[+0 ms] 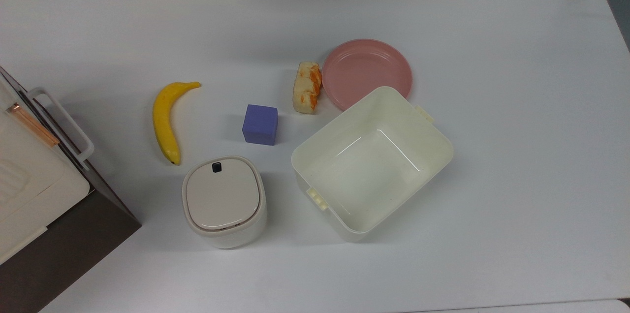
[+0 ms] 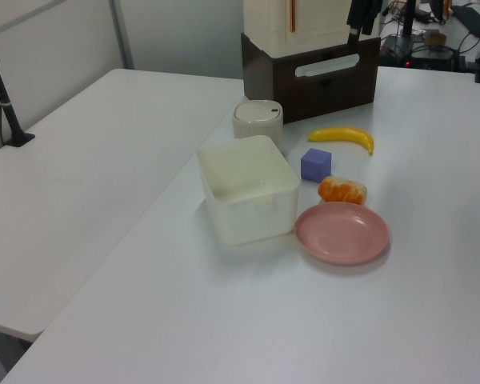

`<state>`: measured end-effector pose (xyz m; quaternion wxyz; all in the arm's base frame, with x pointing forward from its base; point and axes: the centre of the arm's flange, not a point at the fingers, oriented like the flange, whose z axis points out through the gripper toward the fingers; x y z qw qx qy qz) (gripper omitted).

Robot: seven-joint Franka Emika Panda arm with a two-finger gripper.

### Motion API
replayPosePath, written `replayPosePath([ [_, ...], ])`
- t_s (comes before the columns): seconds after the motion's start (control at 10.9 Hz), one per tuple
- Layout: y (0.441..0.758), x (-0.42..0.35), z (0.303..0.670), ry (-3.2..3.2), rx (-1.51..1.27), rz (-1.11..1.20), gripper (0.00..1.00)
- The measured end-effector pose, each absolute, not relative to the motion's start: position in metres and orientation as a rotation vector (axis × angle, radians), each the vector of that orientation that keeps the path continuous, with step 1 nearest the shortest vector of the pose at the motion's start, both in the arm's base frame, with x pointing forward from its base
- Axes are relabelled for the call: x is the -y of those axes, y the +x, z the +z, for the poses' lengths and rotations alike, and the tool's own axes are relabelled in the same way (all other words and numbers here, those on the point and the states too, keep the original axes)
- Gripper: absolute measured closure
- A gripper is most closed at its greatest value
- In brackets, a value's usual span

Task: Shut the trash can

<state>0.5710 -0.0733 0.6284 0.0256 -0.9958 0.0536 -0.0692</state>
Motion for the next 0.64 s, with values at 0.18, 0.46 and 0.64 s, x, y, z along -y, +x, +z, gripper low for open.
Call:
replayPosePath([
  [0.18,0.5676,0.0719,0.6216,-3.077,-0.181,-0.149,0.0],
  [0.46,0.5668,0.0685,0.6214,-3.076,-0.189,-0.135,0.0],
  [0.64,0.5664,0.0692,0.6221,-3.076,-0.192,-0.137,0.0],
])
